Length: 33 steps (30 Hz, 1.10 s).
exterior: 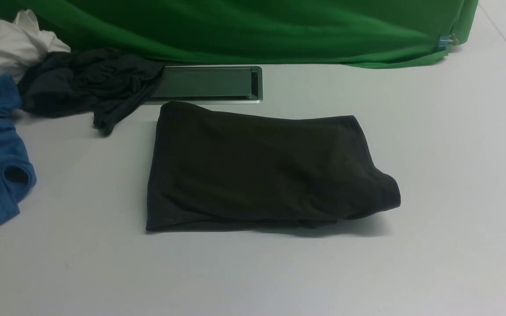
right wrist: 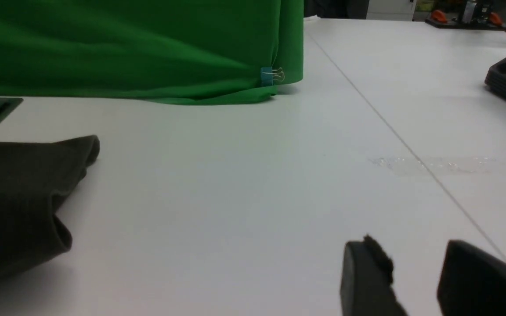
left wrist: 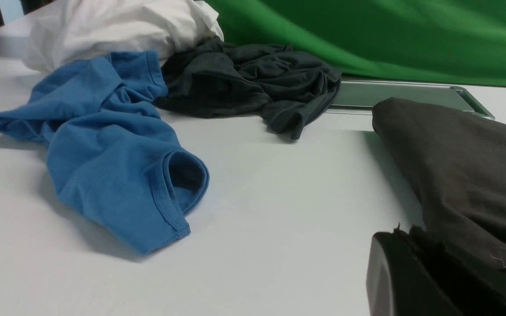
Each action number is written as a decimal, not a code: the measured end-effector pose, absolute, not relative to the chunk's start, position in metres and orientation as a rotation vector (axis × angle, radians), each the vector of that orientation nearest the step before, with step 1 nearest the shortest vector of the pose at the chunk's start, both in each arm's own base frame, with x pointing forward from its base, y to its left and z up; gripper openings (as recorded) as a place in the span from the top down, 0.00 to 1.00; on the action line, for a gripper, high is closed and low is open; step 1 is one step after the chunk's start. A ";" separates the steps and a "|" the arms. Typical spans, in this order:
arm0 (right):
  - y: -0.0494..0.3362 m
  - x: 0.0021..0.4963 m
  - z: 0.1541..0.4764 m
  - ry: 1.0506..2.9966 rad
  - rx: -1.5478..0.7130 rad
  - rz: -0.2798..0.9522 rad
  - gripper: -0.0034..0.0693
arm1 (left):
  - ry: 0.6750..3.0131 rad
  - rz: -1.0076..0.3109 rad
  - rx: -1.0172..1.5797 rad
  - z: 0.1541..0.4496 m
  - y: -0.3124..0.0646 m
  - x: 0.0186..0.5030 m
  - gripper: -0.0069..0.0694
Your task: Fold a long-sleeved shirt on a white desktop.
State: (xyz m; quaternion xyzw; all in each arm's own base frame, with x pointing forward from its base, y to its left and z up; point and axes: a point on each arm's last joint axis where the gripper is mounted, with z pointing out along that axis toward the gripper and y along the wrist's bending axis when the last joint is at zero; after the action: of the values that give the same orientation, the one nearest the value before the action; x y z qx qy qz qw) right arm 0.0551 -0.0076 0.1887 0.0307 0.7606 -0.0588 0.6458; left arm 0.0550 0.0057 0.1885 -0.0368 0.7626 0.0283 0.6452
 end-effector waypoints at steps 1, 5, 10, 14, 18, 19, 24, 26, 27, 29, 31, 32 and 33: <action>-0.008 0.055 0.189 1.731 0.069 -0.133 0.62 | 1.736 0.064 -0.084 0.189 0.006 0.055 0.88; -0.007 0.055 0.189 1.731 0.061 -0.125 0.62 | 1.736 0.064 -0.084 0.189 0.006 0.055 0.88; -0.006 0.055 0.189 1.731 0.051 -0.117 0.62 | 1.736 0.064 -0.084 0.189 0.006 0.055 0.88; -0.006 0.055 0.189 1.731 0.057 -0.112 0.62 | 1.736 0.064 -0.084 0.189 0.006 0.055 0.88; -0.006 0.055 0.189 1.731 0.057 -0.112 0.62 | 1.736 0.064 -0.084 0.189 0.006 0.055 0.88; -0.006 0.055 0.189 1.731 0.057 -0.112 0.62 | 1.736 0.064 -0.084 0.189 0.006 0.055 0.88; -0.006 0.055 0.189 1.731 0.057 -0.112 0.62 | 1.737 0.026 -0.038 0.189 0.003 0.055 0.88; -0.006 0.055 0.189 1.731 0.057 -0.112 0.62 | 1.737 -0.021 0.017 0.189 -0.001 0.055 0.88; -0.006 0.055 0.189 1.731 0.057 -0.112 0.62 | 1.737 -0.039 0.038 0.189 -0.002 0.055 0.88; -0.006 0.055 0.189 1.731 0.057 -0.112 0.62 | 1.737 -0.050 0.052 0.189 -0.003 0.055 0.88; -0.006 0.055 0.189 1.731 0.057 -0.112 0.62 | 1.737 -0.053 0.054 0.189 -0.003 0.055 0.88; -0.006 0.055 0.189 1.731 0.057 -0.112 0.62 | 1.737 -0.054 0.056 0.189 -0.003 0.055 0.88; -0.006 0.055 0.189 1.731 0.057 -0.112 0.62 | 1.737 -0.054 0.056 0.189 -0.003 0.055 0.88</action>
State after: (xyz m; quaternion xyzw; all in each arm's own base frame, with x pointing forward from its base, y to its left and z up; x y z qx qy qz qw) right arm 0.0552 -0.0064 0.1887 0.0250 0.7608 -0.0492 0.6466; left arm 0.0552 -0.0031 0.1885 0.0245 0.7631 -0.0235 0.6454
